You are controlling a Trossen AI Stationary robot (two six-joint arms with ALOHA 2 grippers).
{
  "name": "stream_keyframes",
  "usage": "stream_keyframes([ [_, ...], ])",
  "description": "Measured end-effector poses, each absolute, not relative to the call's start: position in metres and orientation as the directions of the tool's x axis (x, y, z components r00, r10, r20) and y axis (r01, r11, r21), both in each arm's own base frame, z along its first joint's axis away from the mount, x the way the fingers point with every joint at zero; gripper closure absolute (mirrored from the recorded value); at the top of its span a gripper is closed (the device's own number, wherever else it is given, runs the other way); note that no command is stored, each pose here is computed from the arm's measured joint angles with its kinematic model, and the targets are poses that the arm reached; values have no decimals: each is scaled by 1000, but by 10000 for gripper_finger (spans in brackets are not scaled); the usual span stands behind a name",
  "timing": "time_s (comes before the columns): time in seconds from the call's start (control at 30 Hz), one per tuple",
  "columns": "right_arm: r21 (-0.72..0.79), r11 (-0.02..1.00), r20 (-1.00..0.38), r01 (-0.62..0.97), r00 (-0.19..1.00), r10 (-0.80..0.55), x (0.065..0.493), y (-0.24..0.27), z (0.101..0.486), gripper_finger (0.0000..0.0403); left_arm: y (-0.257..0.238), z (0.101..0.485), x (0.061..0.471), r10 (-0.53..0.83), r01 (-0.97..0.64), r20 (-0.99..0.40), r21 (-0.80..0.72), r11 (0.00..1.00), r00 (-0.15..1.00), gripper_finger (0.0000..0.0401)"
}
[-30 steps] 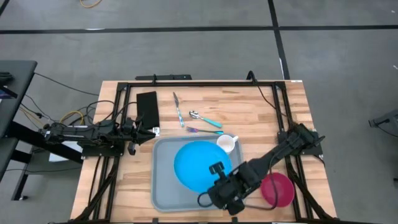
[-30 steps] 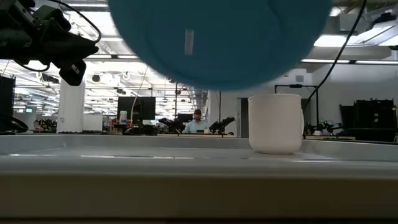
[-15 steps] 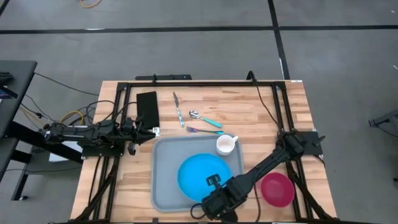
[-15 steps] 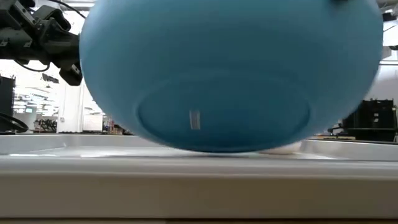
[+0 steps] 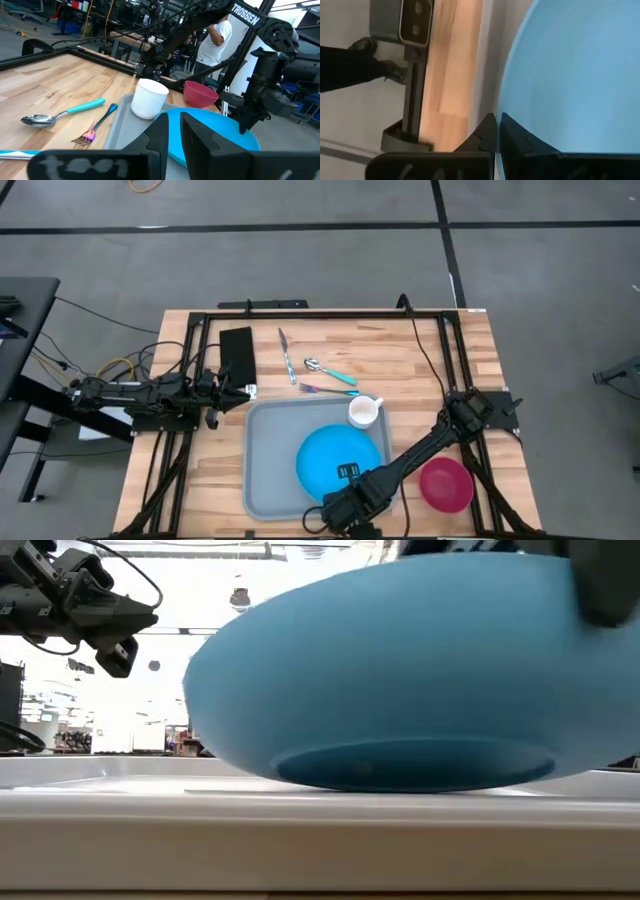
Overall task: Set up tray
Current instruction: Put the blue plate on the gray serving tray at the bottom of the white mug, then put the pink bowl on the blue plate
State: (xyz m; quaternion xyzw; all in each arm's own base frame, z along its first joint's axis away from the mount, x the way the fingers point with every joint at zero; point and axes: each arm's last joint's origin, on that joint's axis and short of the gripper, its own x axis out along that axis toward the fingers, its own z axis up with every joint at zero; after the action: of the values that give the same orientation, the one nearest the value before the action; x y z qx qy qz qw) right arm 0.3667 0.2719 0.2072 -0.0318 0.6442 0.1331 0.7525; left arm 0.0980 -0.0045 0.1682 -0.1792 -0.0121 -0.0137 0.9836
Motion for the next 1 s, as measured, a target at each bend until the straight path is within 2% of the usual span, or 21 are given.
stream_keyframes([
  [0.53,178,982,-977,-59,110,184,364,275,207,401,-4,168,98,-23,32,29,-352,935,999,365],
  [0.83,211,978,-973,-2,91,210,364,275,207,357,-4,168,98,-23,31,29,-352,935,999,365],
  [1.0,212,975,-974,64,91,206,367,270,200,358,-4,168,98,-23,32,29,-352,935,999,365],
])
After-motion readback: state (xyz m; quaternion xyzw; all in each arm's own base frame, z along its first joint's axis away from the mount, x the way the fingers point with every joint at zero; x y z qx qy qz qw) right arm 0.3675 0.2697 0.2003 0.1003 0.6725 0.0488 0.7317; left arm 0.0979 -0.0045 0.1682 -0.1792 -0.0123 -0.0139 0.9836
